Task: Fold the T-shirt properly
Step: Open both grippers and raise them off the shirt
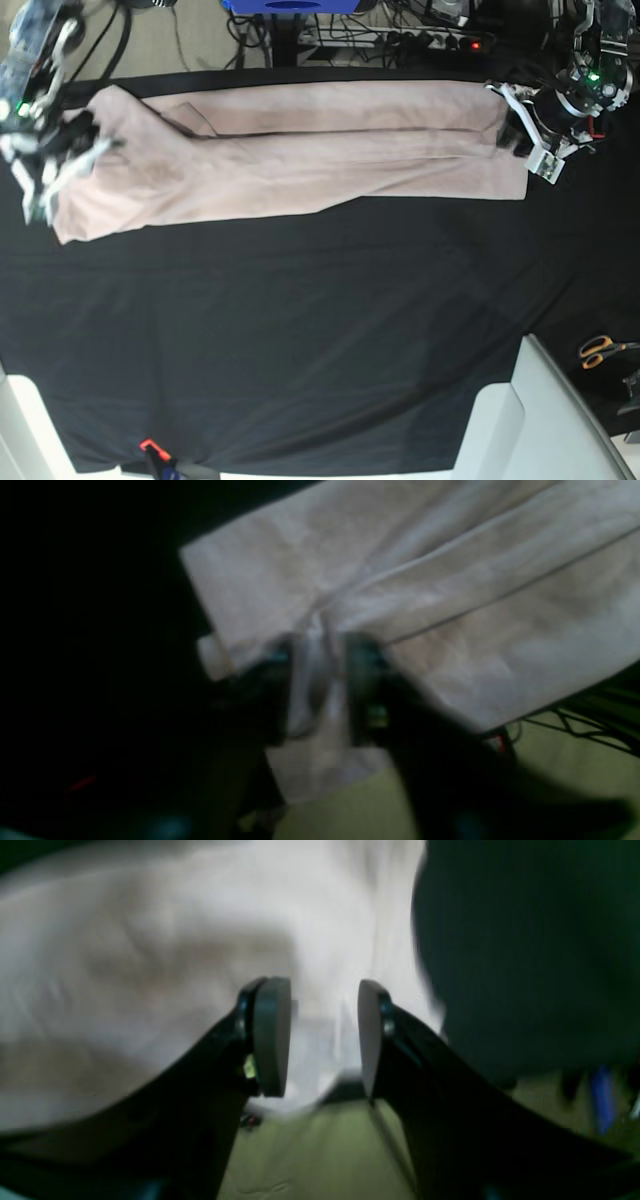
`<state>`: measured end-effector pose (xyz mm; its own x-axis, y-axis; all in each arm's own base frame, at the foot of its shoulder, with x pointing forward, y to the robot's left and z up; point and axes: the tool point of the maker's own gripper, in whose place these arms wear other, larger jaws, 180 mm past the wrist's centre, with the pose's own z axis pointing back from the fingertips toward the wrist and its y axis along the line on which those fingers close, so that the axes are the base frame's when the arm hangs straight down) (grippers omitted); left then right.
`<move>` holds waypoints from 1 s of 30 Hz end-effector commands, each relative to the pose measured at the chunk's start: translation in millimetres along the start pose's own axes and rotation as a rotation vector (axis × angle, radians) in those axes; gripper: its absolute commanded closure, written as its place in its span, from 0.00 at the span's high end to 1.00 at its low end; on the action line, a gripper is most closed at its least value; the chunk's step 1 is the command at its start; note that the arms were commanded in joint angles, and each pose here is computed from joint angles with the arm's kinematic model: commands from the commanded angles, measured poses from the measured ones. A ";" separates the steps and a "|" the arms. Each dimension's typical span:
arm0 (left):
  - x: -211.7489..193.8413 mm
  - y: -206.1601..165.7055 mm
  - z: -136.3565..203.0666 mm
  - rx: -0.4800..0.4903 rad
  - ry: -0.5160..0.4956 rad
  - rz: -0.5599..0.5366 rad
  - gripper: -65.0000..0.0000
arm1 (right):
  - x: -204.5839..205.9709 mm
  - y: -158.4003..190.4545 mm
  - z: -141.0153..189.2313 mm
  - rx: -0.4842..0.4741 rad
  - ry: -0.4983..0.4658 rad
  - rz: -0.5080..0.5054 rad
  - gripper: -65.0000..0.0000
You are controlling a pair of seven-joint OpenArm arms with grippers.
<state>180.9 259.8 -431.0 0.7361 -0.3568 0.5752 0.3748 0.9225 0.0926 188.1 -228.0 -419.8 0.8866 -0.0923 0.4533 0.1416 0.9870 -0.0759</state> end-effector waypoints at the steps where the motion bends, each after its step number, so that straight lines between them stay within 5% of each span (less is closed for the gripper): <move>1: 12.8 7.5 6.0 0.017 -0.038 -0.018 0.43 | 4.6 -3.5 6.7 -0.004 -0.048 -0.025 0.34; 5: 11.1 23.1 20.3 0.067 -0.048 0.001 0.57 | -11.2 -8.4 10.3 -0.003 -0.069 -0.081 0.34; 14: 22.1 57.2 51.5 0.215 -0.117 0.084 0.57 | -44.9 -1.6 10.5 0.182 -0.062 -0.371 0.34; 20: 7.5 79.2 65.8 0.305 -0.094 0.166 0.56 | -86.0 -10.5 -13.1 0.181 0.043 -0.507 0.34; 30: 8.1 81.2 66.9 0.310 -0.096 0.165 0.56 | -102.3 -6.0 -20.1 0.195 0.088 -0.529 0.33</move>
<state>173.5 338.8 -373.9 0.7329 -0.1827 0.6553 0.0543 0.9759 0.2113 99.6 -223.3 -490.1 0.7555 -0.5933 0.2778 0.5162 0.8002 0.3052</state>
